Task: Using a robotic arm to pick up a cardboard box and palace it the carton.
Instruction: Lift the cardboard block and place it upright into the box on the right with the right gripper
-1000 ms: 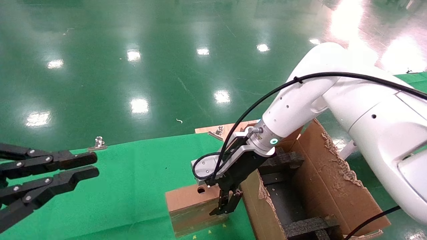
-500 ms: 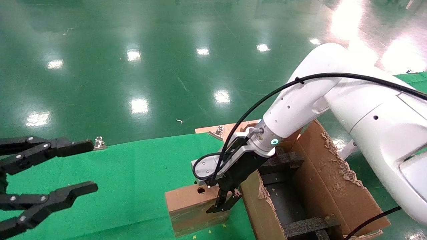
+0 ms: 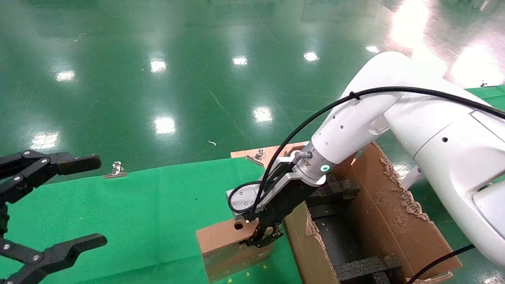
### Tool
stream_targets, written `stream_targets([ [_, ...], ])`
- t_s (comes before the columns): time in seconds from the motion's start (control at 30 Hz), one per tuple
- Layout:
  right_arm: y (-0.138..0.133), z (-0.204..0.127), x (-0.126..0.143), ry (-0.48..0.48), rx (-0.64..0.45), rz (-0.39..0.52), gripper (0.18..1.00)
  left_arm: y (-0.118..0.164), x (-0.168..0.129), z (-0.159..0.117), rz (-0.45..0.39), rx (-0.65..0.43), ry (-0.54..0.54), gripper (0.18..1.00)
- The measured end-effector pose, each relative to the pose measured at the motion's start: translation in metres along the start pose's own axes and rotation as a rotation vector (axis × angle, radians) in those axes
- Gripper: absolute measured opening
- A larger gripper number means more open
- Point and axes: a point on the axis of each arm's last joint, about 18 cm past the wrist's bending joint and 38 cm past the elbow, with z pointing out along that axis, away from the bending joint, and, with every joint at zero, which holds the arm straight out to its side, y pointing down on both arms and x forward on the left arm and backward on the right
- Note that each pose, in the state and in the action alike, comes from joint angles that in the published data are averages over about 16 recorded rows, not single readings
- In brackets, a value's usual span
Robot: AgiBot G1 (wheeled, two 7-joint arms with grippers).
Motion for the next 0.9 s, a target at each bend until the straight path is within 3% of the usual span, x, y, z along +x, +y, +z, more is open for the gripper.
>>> stream_targets([
  [0.2, -0.003, -0.017, 0.007, 0.032, -0.004, -0.014, 0.414, 0.000, 0.000, 0.000, 0.000, 0.000, 0.000, 0.911],
  [0.4, -0.012, -0.058, 0.023, 0.102, -0.013, -0.049, 0.373, 0.000, 0.000, 0.000, 0.000, 0.000, 0.000, 0.968],
  [0.9, -0.041, -0.187, 0.045, 0.302, -0.021, -0.090, 0.361, 0.000, 0.000, 0.000, 0.000, 0.000, 0.000, 1.001],
])
